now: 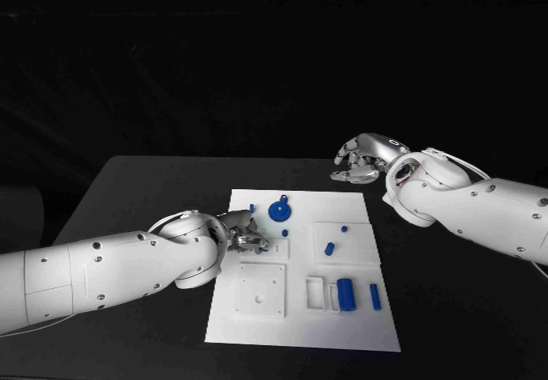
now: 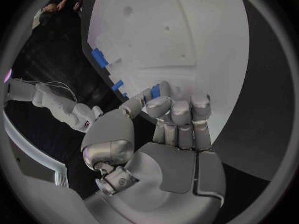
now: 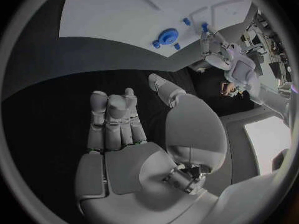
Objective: Assemble the parts on the task board
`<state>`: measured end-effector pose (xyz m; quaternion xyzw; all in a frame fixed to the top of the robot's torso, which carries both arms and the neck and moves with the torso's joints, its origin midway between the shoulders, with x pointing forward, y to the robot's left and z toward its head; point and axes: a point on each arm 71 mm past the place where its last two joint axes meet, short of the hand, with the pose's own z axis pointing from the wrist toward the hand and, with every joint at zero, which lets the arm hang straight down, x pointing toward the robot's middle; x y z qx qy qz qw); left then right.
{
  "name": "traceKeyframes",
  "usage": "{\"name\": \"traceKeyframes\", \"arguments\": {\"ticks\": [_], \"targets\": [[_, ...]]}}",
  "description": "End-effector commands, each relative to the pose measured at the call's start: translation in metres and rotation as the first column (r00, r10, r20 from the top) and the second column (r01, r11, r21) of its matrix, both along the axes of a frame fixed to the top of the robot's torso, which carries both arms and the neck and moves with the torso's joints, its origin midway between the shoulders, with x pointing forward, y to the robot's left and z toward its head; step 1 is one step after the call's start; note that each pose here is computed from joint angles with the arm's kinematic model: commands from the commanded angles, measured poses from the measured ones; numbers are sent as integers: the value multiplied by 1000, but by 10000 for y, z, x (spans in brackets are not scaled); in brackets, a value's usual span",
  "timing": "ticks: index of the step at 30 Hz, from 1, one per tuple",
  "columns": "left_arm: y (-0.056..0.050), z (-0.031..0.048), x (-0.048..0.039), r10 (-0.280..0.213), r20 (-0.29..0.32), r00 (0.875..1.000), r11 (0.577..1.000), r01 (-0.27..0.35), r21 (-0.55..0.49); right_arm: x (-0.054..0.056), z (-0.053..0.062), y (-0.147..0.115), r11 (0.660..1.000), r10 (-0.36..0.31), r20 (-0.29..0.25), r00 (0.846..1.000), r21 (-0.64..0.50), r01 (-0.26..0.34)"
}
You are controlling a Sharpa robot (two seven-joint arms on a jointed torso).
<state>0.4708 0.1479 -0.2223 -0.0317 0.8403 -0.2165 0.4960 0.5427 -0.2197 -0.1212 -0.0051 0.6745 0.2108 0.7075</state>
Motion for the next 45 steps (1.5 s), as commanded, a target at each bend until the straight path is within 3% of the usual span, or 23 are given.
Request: {"name": "traceKeyframes", "arguments": {"ticks": [1, 45], "targets": [[-27, -85, -47, -20, -64, 998, 999, 22, 25, -2, -2, 11, 1000, 7, -4, 1000, -10, -7], [-84, -100, -44, -40, -83, 996, 998, 43, 40, -6, -4, 20, 1000, 11, -6, 1000, -13, -11]]}}
